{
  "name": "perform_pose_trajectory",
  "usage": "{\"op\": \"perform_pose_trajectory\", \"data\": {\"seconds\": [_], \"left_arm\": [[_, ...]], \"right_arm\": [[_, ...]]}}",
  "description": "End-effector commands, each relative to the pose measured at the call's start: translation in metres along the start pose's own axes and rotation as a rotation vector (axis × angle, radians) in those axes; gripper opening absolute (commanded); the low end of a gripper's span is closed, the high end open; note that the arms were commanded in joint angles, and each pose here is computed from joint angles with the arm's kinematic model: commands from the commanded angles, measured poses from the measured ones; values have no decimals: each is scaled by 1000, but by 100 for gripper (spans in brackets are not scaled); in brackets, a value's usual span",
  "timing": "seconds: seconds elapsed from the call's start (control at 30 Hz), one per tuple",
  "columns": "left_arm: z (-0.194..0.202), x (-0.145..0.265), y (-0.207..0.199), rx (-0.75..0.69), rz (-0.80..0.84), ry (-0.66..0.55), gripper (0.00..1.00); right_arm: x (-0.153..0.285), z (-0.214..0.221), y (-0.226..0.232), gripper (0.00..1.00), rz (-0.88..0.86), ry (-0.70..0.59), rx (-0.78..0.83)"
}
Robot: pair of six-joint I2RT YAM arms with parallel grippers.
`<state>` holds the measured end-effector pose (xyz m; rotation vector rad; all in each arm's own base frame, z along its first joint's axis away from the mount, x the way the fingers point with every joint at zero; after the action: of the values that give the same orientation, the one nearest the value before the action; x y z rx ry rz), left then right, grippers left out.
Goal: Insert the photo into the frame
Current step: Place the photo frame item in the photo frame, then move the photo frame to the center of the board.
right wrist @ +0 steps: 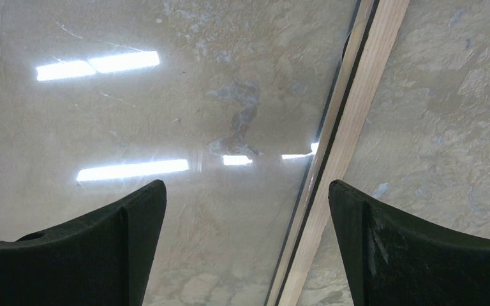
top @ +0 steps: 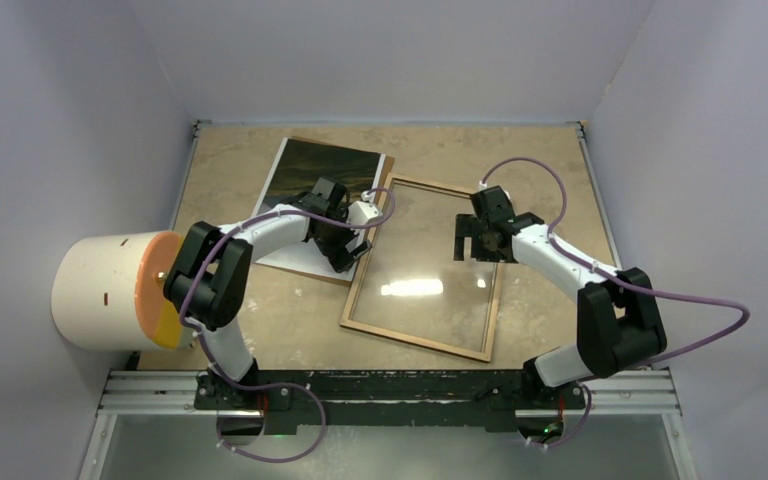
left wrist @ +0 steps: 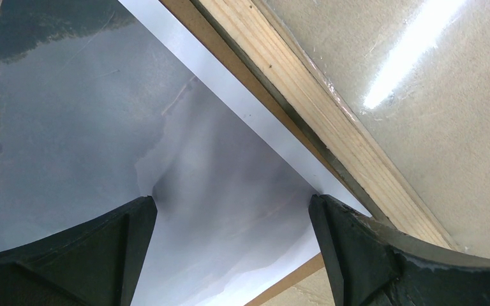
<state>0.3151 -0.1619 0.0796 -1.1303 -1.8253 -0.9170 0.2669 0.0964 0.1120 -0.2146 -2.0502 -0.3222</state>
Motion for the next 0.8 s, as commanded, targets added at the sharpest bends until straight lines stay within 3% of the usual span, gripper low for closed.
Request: {"op": "perform_pose_trajectory", "data": {"seconds": [0.0, 0.3, 0.5, 0.77], "left_arm": [[-7, 8, 1, -22, -13, -30, 100], [-17, 7, 2, -27, -30, -57, 100], [-40, -1, 4, -55, -50, -72, 100], [-55, -17, -3, -95, -29, -69, 100]], "right_arm": [[10, -11, 8, 99, -26, -33, -7], [33, -27, 20, 99, -173, -61, -118], [42, -51, 4, 99, -262, -80, -262], [52, -61, -9, 99, -232, -144, -304]]}}
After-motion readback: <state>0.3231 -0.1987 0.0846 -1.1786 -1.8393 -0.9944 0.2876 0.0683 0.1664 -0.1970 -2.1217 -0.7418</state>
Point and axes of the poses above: each gripper's point midway between its finger pads, its own x axis back along the fingers, its own y axis along the line the jaws close on, z = x × y, the point moved 6 cm from there along x, back along the fingers, and after that the axes turned 15 degrees about -x, right-handed, at the moved point
